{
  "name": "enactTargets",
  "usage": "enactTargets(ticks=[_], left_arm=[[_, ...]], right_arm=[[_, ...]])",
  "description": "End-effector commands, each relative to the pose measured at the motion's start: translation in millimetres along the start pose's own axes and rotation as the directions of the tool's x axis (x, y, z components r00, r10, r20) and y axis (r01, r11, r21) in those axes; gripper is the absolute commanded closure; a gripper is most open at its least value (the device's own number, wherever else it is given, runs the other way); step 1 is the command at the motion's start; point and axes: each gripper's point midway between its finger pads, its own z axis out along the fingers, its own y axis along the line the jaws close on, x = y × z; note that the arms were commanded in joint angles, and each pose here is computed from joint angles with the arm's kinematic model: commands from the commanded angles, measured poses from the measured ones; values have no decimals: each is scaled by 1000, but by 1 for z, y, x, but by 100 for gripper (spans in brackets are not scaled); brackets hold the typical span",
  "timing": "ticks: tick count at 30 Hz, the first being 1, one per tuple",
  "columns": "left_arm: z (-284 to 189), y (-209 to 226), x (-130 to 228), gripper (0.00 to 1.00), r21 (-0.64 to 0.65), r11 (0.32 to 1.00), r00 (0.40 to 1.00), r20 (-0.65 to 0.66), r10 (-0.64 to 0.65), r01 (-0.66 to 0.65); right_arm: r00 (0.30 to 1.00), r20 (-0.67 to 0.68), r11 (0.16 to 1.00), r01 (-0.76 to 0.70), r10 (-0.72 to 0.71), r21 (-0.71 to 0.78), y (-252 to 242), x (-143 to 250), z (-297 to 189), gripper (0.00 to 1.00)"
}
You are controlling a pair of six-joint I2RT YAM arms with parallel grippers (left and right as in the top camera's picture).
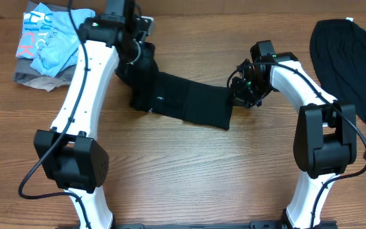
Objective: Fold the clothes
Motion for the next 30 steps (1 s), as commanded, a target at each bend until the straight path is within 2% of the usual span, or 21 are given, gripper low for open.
enactTargets(ticks=[1,5,13,19,24,30], left_arm=[[-20,-44,-14,96,68,994,994,76,83,-88],[-14,-93,-10,96,113,982,987,75,143,-151],[-4,-157,-10,96,195,951,969,118,219,-239],[26,-188,5,96,231,938,966,64,250,-258],[55,-217,23,96,332,905,960,5,279,-265],[79,-235,24,96,376,888,960,11,280,-263]], right_arm=[[1000,-2,1000,5,-5,-30,3,1,-1,96],[1000,4,999,-6,6,-46,1,-2,-4,96],[1000,18,999,-24,25,-49,-7,-7,-8,96],[999,27,998,-40,41,-50,-13,-10,-12,96],[997,41,995,-67,70,-69,-22,-16,-19,96],[988,89,984,-112,124,-137,-38,-32,-37,96]])
